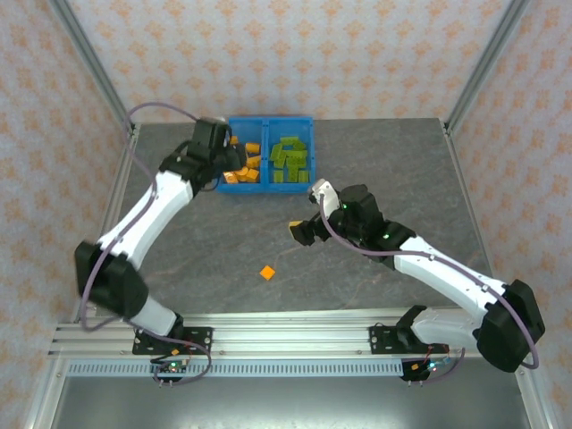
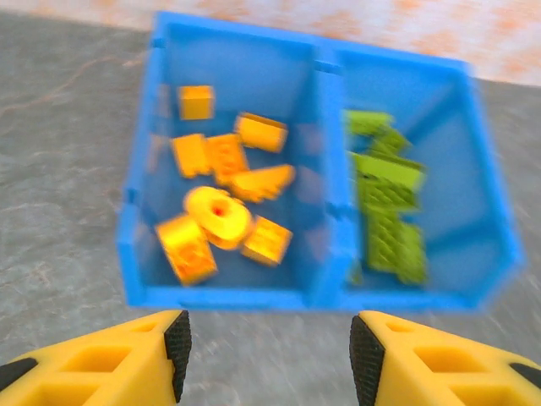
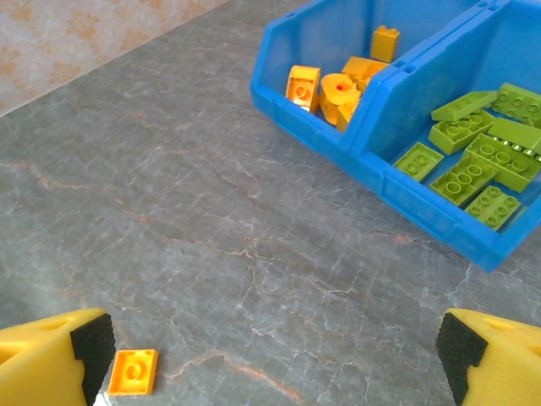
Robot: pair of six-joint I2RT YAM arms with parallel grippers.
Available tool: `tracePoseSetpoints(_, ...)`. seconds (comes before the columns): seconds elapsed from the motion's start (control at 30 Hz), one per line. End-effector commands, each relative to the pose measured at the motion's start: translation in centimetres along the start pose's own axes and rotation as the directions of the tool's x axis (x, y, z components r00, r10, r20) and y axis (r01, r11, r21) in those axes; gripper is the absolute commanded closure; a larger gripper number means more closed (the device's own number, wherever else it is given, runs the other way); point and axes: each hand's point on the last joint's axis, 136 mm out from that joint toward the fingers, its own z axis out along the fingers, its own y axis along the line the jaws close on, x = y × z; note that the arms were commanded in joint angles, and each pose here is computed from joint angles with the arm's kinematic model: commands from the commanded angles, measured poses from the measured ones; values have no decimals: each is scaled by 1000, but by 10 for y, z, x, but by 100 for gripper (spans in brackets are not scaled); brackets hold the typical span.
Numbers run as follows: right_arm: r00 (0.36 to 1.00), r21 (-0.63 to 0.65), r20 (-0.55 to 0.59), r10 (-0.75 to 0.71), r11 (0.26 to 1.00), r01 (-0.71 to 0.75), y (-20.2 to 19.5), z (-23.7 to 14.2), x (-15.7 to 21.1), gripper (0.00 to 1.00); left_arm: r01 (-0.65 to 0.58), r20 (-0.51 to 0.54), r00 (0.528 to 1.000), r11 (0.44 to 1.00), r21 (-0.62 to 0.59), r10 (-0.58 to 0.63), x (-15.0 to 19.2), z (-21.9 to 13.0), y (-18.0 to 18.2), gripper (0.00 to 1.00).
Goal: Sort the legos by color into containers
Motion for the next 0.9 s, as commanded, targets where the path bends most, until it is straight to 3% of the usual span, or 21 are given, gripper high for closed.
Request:
tracePoseSetpoints(0.0, 997, 62, 78, 13, 998, -18, -12, 5, -14, 1, -182, -132, 972, 979, 87, 192, 77, -9, -23, 45)
tracePoseSetpoints(0.1, 997, 90, 73, 32, 995, -39, -20, 10, -8, 1, -253, -218, 931, 949, 187, 291, 142, -28, -41, 45)
tracePoseSetpoints(0.23, 992, 116, 99, 76, 989, -87, -30, 8, -5, 1, -254, -278, 898, 918, 305, 341, 215, -34, -57, 44)
tracePoseSetpoints(0.33, 991, 122, 87, 99, 987, -109, -35, 9, -3, 1, -234, -304, 884, 899, 369, 355, 253, -27, -72, 43)
tracePoseSetpoints(0.43, 992, 119, 78, 101, 987, -110, -34, 8, -2, 1, -287, -343, 844, 888, 360, 412, 284, -17, -73, 39)
tracePoseSetpoints(0.53, 991, 123, 76, 110, 985, -119, -35, 7, 0, 1, -351, -370, 809, 880, 321, 458, 300, -5, -66, 26)
tracePoseSetpoints(0.6, 990, 119, 75, 120, 985, -128, -35, 7, 1, 1, -374, -368, 805, 879, 296, 466, 302, 1, -62, 26)
tracePoseSetpoints(0.77, 989, 117, 70, 128, 984, -136, -35, 8, 4, 1, -427, -379, 781, 867, 256, 497, 311, 10, -52, 30)
tracePoseSetpoints(0.87, 989, 122, 67, 130, 983, -137, -35, 8, 5, 1, -457, -392, 760, 855, 243, 518, 319, 12, -48, 38)
